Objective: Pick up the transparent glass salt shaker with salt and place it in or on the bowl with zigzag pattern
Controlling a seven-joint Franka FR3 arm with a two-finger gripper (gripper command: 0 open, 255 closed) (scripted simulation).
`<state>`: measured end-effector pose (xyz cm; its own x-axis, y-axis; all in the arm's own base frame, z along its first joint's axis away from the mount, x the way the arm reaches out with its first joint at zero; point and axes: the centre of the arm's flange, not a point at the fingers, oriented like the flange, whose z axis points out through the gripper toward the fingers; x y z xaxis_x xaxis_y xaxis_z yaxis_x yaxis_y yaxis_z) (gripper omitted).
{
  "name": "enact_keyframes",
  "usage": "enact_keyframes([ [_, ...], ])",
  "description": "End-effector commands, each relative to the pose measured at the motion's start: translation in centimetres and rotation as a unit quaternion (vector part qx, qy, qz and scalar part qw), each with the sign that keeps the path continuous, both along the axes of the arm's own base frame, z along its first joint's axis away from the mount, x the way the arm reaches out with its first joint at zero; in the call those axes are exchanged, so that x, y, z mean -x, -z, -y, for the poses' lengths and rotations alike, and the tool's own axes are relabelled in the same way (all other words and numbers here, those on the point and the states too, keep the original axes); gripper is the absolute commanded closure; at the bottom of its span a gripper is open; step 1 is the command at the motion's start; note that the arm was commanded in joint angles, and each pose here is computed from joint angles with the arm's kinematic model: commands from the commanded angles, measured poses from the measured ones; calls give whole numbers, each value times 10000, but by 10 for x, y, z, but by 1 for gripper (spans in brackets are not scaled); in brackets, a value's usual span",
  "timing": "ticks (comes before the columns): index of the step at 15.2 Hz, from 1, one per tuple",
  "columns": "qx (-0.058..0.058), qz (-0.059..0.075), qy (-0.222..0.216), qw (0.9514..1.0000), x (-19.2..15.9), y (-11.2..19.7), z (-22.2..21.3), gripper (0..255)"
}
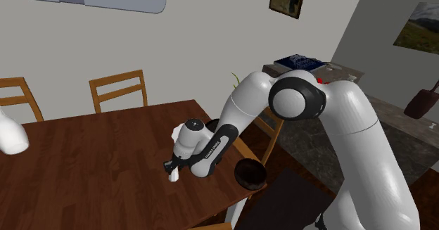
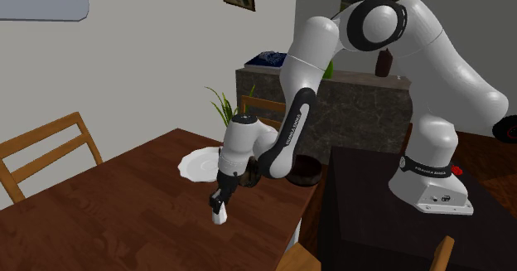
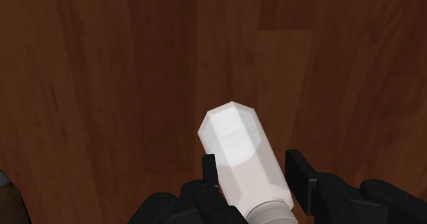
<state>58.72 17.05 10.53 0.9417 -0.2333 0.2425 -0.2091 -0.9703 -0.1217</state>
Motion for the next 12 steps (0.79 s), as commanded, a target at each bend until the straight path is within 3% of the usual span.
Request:
enact_keyframes([
  [1,1,-3,-1,10000,0,0,0,255],
  [8,1,-3,-1,10000,0,0,0,255],
  [12,1,-3,-1,10000,0,-21,0,255],
])
